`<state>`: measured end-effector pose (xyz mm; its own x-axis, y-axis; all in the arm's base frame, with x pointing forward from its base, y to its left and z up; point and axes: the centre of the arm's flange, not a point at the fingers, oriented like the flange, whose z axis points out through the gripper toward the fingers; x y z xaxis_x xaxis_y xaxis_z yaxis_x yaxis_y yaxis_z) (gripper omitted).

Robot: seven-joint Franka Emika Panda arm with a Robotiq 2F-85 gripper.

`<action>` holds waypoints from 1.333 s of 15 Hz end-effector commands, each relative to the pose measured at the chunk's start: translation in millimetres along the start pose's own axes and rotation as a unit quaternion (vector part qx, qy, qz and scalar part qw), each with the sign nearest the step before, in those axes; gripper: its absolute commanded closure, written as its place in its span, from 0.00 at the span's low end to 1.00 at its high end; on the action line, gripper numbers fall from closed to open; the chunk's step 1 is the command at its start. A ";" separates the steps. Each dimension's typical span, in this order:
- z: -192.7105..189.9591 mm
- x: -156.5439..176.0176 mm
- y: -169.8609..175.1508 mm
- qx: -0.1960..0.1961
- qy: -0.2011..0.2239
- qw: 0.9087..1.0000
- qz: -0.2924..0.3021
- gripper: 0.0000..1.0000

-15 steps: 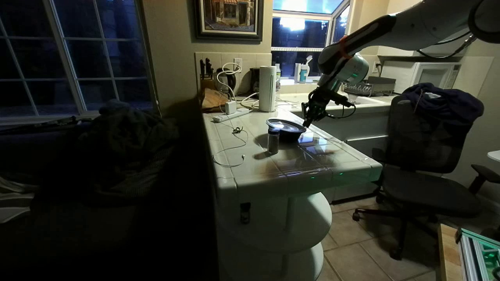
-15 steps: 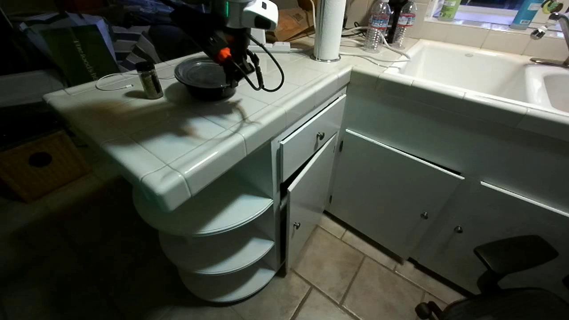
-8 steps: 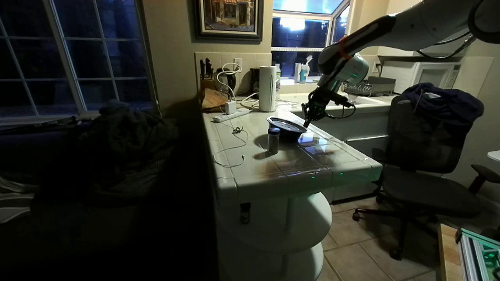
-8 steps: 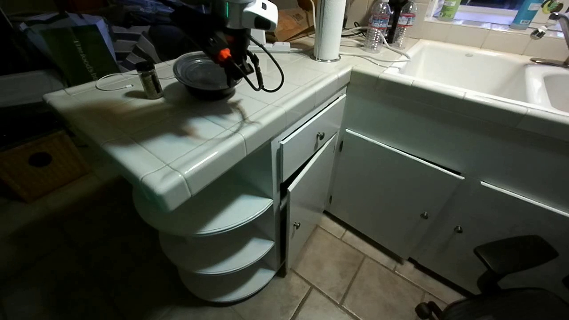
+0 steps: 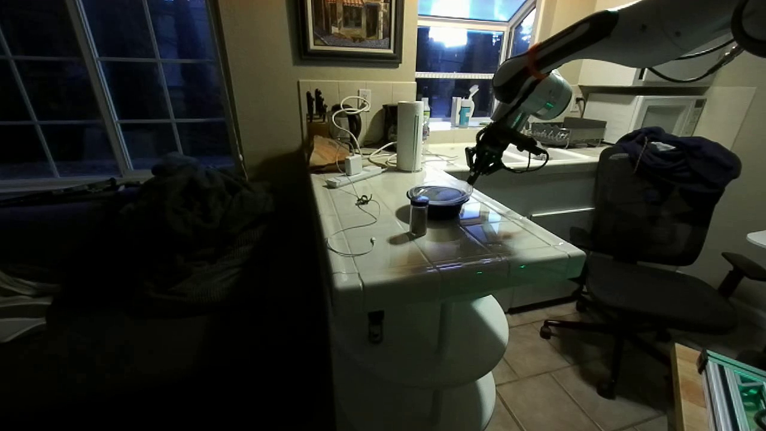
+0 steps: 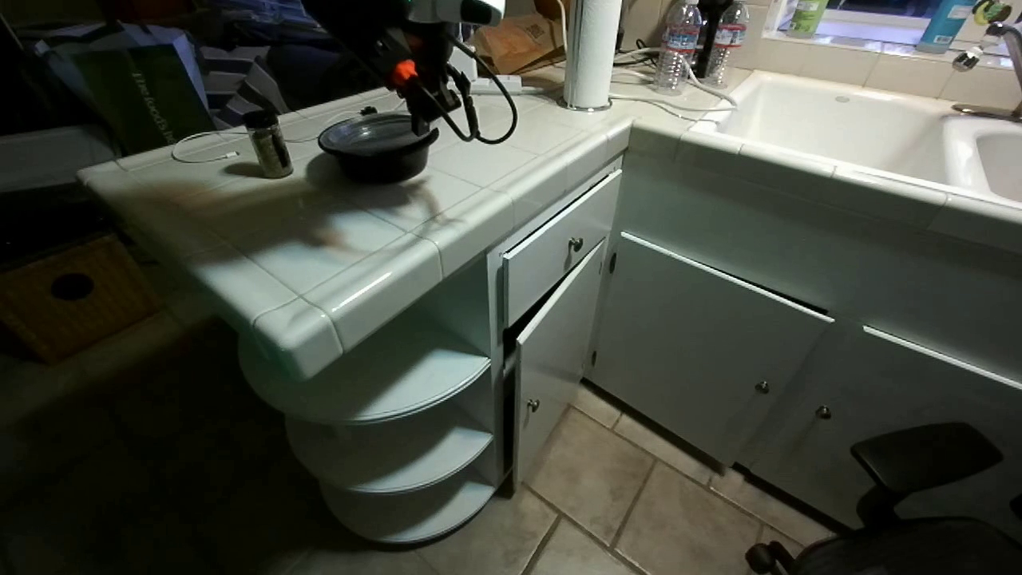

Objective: Remove the clear lid from the black lunchbox and put it on the counter

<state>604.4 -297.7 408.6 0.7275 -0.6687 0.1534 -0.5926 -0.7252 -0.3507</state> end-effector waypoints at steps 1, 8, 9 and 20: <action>-11.1 -6.9 0.3 0.006 0.001 1.000 0.001 1.00; -45.2 -8.4 -5.2 0.058 0.043 0.997 -0.004 1.00; -54.2 -7.7 -5.4 0.077 0.052 0.996 0.001 1.00; -91.2 17.3 14.6 0.207 0.183 0.955 0.109 1.00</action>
<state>577.9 -331.5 504.5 0.4787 -0.8233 0.3050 -0.4738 -0.5348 -0.6997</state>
